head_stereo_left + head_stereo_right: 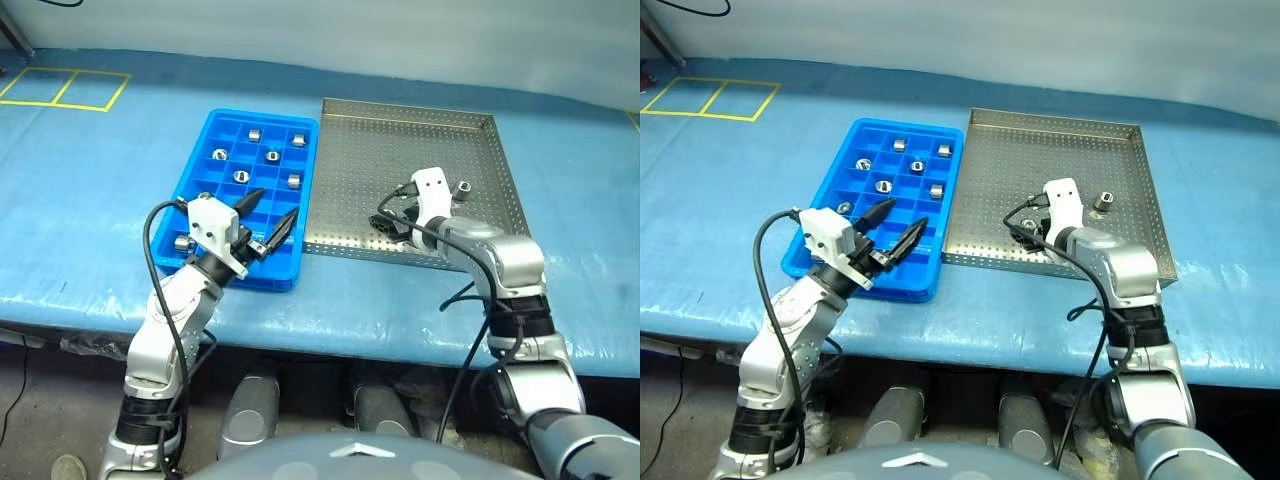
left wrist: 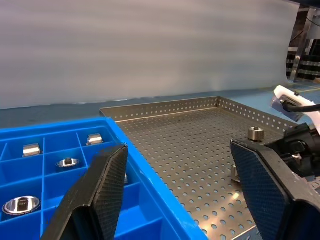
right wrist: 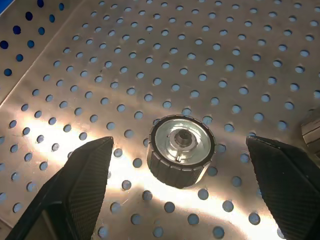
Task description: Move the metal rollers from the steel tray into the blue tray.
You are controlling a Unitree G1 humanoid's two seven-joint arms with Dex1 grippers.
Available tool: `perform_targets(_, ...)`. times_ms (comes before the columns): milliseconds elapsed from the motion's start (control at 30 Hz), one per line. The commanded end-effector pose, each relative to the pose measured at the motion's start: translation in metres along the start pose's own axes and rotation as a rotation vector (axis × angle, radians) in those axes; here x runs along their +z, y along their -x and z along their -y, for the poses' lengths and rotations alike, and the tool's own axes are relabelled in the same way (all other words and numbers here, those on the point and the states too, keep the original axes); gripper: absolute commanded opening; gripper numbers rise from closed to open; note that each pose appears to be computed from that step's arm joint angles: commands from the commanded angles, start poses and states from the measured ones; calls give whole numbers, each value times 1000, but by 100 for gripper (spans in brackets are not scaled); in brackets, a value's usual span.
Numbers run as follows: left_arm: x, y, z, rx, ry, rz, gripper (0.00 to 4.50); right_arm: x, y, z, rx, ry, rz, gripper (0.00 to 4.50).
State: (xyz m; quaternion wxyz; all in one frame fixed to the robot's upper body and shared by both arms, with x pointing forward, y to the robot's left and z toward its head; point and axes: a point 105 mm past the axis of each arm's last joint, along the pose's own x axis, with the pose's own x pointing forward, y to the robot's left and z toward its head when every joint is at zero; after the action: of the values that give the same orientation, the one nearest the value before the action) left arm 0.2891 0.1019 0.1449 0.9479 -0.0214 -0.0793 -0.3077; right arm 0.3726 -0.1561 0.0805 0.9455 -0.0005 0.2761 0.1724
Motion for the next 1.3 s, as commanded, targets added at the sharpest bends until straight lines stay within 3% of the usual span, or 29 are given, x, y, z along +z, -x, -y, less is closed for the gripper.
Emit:
perform_targets(33,16,1,4,1,-19,67,355,2,-9,4,-13,8,0,450)
perform_targets(133,12,4,-3,37,-14,55,358,-2,-17,4,-8,17,-10,389)
perform_targets(367,11,11,-10,98,-29,48,358,19,-12,-12,81,139,139,170)
perform_targets(633,19,30,-21,184,-30,55,358,87,6,-82,313,205,447,171)
perform_targets(733,15,43,-29,256,-53,13,358,103,4,-109,387,228,502,171)
perform_targets(1000,15,83,-55,435,-179,-88,358,101,-20,-158,481,372,463,171)
perform_targets(1300,23,96,-67,509,-182,-72,358,87,-41,-172,437,509,396,171)
